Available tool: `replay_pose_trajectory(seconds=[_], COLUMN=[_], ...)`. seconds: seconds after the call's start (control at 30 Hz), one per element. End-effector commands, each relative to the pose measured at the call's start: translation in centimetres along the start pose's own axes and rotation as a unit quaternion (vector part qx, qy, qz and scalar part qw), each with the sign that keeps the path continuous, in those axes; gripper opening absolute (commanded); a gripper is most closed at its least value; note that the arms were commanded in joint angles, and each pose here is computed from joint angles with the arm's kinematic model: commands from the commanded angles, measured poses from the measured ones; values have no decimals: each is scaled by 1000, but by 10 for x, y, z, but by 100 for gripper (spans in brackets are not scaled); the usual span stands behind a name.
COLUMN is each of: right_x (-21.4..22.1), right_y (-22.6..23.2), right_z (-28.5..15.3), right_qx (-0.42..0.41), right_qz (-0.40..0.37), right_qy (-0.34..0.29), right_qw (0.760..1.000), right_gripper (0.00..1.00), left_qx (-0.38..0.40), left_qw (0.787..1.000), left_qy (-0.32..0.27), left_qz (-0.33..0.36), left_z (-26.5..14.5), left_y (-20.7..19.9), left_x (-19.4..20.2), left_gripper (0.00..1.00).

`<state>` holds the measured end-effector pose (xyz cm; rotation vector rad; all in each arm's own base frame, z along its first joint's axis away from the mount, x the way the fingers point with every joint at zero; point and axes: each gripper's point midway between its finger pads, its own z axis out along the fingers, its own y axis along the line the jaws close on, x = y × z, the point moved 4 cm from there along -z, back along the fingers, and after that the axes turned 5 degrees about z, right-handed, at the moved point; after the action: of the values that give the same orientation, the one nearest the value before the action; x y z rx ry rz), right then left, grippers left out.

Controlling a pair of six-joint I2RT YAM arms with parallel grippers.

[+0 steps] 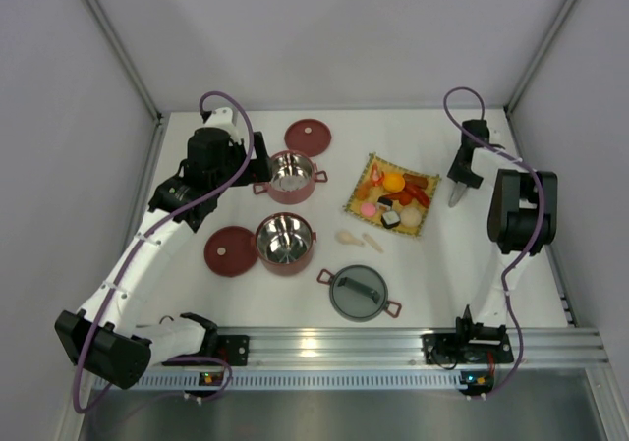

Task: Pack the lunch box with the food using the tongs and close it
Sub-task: Pick up the clamp at the center of the board.

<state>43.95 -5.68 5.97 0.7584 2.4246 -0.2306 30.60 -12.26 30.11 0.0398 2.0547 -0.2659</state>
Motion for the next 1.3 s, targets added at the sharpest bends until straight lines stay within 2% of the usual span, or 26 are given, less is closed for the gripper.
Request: replay_pose_trajectory(seconds=[0.0, 0.13, 0.27, 0.37, 0.47, 0.5, 0.53, 1.1, 1.27], right_x=[1, 4, 7, 12, 13, 14, 14, 17, 17], right_y=[6, 7, 6, 5, 5, 5, 5, 3, 0], right_z=[4, 8, 11, 13, 13, 13, 13, 9, 7], right_qx=[1, 5, 8, 7, 6, 6, 6, 1, 9], right_qz=[-10, -15, -17, -19, -19, -18, -18, -16, -15], right_qy=[-3, 11, 17, 22, 23, 24, 23, 23, 22], right_qw=[1000, 1000, 1000, 1000, 1000, 1000, 1000, 1000, 1000], right_gripper=[45, 45, 54, 72, 85, 97, 99, 99, 91], left_qx=[8, 8, 9, 10, 10, 10, 10, 12, 13], left_qw=[1000, 1000, 1000, 1000, 1000, 1000, 1000, 1000, 1000], left_qy=[-23, -23, -21, -21, -20, -21, -21, -22, -22], left_qz=[0, 0, 0, 1, 1, 0, 1, 0, 0], left_z=[-5, -5, -5, -5, -4, -5, -5, -6, -6], left_y=[-4, -4, -4, -5, -4, -5, -5, -5, -5], left_x=[-16, -16, -15, -15, -14, -15, -14, -15, -15], left_gripper=[99, 99, 99, 99, 99, 99, 99, 99, 99])
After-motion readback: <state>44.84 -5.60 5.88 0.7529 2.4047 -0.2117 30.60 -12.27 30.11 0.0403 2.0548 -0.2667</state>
